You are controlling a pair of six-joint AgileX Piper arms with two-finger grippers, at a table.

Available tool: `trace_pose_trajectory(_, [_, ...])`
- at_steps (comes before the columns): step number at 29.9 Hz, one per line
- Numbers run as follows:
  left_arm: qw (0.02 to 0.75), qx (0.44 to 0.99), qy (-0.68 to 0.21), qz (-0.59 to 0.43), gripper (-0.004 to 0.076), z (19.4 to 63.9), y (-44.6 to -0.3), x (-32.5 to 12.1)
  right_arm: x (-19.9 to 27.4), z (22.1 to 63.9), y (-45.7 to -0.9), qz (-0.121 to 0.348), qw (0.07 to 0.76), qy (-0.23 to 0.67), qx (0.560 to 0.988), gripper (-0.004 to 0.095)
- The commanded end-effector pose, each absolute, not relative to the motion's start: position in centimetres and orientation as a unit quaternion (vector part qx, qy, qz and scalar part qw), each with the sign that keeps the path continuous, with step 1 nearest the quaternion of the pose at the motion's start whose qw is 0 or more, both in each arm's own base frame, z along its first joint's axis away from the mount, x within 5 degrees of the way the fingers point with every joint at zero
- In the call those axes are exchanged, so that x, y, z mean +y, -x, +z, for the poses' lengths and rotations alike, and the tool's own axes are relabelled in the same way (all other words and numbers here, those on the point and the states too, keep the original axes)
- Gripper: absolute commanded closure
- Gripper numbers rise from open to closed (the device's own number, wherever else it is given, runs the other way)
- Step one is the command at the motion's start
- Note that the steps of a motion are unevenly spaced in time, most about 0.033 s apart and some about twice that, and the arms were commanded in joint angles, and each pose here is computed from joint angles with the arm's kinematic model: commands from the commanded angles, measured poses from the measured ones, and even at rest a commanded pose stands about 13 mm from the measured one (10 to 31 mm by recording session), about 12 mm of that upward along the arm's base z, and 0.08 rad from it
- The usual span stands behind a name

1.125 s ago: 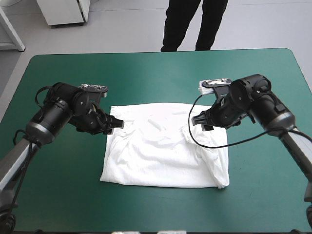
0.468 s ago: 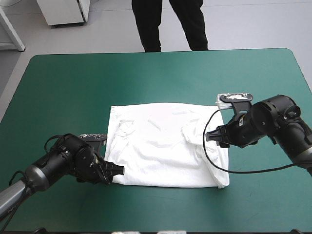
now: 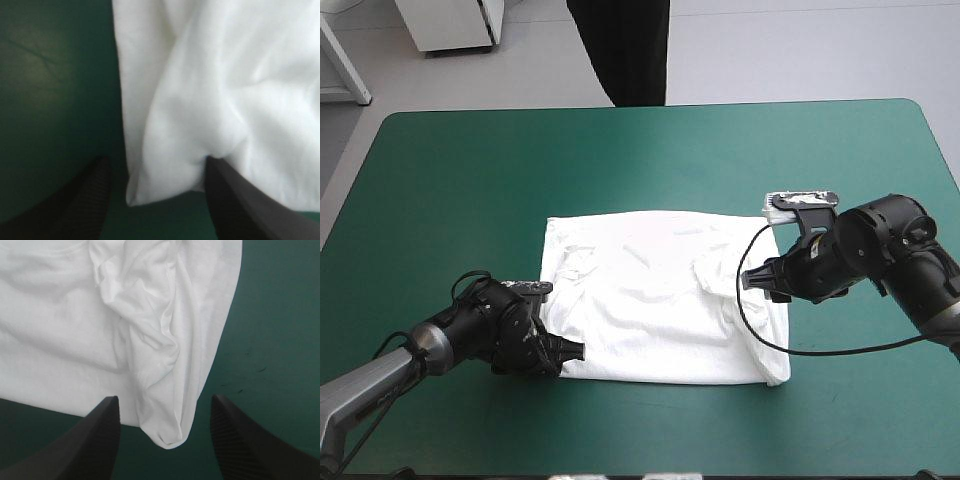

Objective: Fold the cloth

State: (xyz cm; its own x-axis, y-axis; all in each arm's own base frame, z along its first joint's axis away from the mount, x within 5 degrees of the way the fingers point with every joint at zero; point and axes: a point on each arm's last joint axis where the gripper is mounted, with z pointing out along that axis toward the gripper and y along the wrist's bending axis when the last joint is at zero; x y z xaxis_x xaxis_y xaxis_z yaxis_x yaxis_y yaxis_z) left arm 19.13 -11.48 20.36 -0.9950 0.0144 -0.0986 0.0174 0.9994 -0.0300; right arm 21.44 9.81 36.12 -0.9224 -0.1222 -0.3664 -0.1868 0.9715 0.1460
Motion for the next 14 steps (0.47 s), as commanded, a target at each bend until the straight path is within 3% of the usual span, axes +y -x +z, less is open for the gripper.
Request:
trace_pose_trajectory(1, [0.046, 0.999, -0.004, -0.015, 0.0307, 19.4, -19.9, -12.0, 9.5, 37.4, -20.8, 0.097, 0.203, 0.082, 0.971, 0.0401])
trace_pose_trajectory(5, [0.035, 0.999, -0.004, -0.006, 0.0360, 18.5, -20.2, -12.2, 9.5, 37.4, -20.8, 0.097, 0.204, 0.086, 0.970, 0.0415])
trace_pose_trajectory(10, [0.043, 0.999, 0.004, -0.006, 0.0732, 18.3, -20.5, -12.3, 9.6, 37.4, -20.8, 0.100, 0.203, 0.085, 0.970, 0.0417])
trace_pose_trajectory(14, [0.046, 0.999, 0.002, -0.005, 0.0734, 18.3, -20.5, -12.3, 9.9, 36.3, -20.5, 0.115, 0.177, 0.082, 0.974, 0.0416])
